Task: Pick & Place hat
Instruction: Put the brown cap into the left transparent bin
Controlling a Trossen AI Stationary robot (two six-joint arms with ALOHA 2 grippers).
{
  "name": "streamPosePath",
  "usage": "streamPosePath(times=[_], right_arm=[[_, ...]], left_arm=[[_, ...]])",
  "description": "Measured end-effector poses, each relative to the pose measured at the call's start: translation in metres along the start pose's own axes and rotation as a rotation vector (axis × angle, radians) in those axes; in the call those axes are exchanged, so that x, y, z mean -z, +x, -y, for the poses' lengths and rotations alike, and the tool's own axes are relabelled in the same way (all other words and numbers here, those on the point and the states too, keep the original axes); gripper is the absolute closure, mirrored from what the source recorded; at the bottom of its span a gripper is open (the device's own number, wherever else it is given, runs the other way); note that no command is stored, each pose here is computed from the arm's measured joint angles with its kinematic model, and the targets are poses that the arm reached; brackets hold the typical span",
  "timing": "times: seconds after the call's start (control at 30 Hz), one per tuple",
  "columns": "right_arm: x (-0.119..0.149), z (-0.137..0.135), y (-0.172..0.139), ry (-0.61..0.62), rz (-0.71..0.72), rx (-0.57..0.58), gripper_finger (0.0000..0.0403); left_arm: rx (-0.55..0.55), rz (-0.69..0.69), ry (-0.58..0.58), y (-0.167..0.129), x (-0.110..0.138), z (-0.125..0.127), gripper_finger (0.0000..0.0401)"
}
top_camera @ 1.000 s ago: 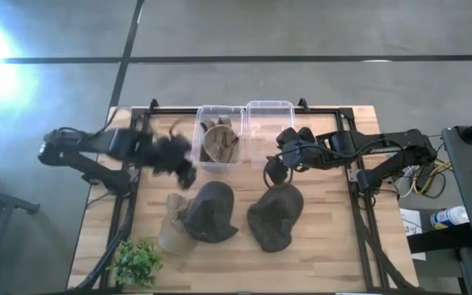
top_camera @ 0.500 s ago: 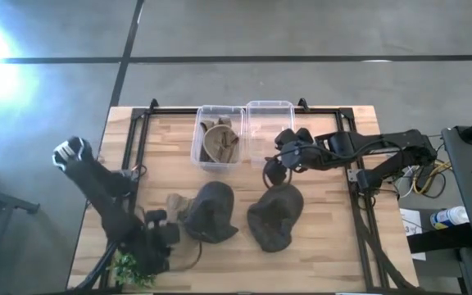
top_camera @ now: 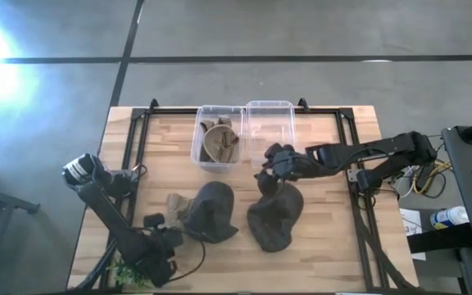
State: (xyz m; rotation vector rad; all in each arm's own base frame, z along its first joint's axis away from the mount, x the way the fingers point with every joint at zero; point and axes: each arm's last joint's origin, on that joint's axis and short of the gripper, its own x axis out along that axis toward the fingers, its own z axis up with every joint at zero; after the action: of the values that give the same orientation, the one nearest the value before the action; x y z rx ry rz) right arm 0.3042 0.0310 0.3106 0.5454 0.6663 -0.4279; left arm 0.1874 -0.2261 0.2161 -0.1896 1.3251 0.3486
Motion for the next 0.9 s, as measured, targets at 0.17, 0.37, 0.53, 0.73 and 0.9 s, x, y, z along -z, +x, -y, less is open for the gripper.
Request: streamPosePath(times=[0.17,0.37,0.53,0.73,0.9], right_arm=[[0.019,-0.001,0.014,0.102,-0.007,-0.058,0.0156],[0.052,-0.004,0.019,0.255,-0.08,-0.062,0.0156],[0.085,-0.003,0.021,0.394,-0.232,-0.042,0.0156],[0.109,-0.004,0.022,0.475,-0.284,-0.025,0.0156],[0.104,-0.014,0.023,0.499,-0.227,-0.162,0.0156]], left_arm=[[-0.03,0.015,0.035,0.026,0.006,-0.009,0.0273],[0.002,0.2,-0.009,0.054,-0.007,-0.015,0.0273],[0.183,0.351,0.076,0.058,-0.029,0.0,0.0273],[0.255,0.415,0.219,0.031,-0.041,0.005,0.0273],[0.188,0.342,0.124,0.019,-0.035,-0.015,0.0273]])
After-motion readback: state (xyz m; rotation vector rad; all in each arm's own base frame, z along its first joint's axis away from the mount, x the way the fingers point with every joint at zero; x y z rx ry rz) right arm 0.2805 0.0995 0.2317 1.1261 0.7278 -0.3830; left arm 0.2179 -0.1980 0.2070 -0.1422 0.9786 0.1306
